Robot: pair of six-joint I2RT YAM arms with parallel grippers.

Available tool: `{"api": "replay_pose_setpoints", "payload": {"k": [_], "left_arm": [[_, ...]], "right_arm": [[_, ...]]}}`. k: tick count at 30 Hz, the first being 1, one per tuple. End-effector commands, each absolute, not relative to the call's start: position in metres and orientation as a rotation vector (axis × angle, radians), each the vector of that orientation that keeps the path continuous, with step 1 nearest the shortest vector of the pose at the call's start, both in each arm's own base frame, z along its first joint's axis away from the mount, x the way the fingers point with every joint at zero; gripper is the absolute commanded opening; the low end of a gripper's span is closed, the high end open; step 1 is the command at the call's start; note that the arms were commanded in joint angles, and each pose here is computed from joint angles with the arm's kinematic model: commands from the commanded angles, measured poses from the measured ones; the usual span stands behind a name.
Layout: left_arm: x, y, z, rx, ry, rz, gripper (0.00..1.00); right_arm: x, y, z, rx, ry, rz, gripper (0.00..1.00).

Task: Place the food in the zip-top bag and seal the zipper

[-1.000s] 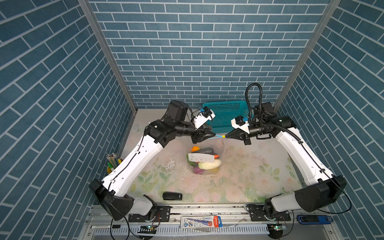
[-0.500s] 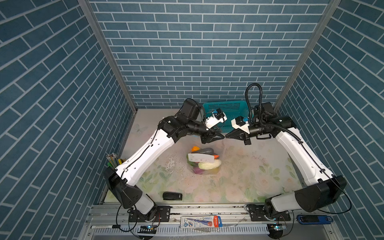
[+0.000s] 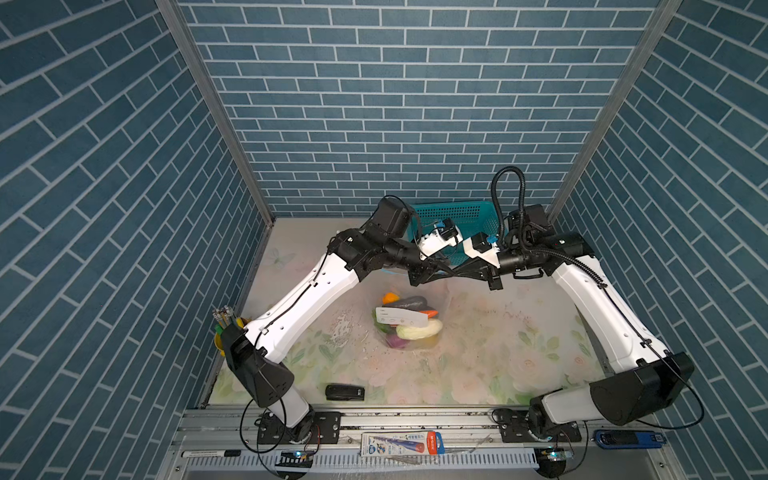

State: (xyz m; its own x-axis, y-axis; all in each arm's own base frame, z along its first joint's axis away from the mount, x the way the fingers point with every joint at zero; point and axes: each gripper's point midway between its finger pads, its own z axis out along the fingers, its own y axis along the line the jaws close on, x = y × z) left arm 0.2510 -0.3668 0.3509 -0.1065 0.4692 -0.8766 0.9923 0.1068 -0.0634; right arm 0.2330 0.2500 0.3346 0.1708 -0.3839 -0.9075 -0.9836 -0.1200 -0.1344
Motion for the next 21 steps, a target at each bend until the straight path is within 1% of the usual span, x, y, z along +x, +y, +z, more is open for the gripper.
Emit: {"api": "replay_pose_setpoints", "payload": {"k": [1,8,16,21], "left_arm": [[0.247,-0.368,0.350,1.477,1.670,-0.922,0.32],[0.246,-0.368,0.342,1.485,1.692,-0.927,0.31],[0.248,-0.369,0.338,1.491,1.703,-0.923,0.27],[0.251,-0.368,0.334,1.482,1.724,-0.907,0.26]], "right_arm": [[0.218,0.250,0.351,-1.668,1.200,0.928,0.00],[0.218,0.250,0.351,-1.667,1.201,0.928,0.00],[0.218,0.250,0.352,-1.667,1.199,0.931,0.00],[0.218,0.250,0.352,-1.667,1.199,0.931,0.00]]}}
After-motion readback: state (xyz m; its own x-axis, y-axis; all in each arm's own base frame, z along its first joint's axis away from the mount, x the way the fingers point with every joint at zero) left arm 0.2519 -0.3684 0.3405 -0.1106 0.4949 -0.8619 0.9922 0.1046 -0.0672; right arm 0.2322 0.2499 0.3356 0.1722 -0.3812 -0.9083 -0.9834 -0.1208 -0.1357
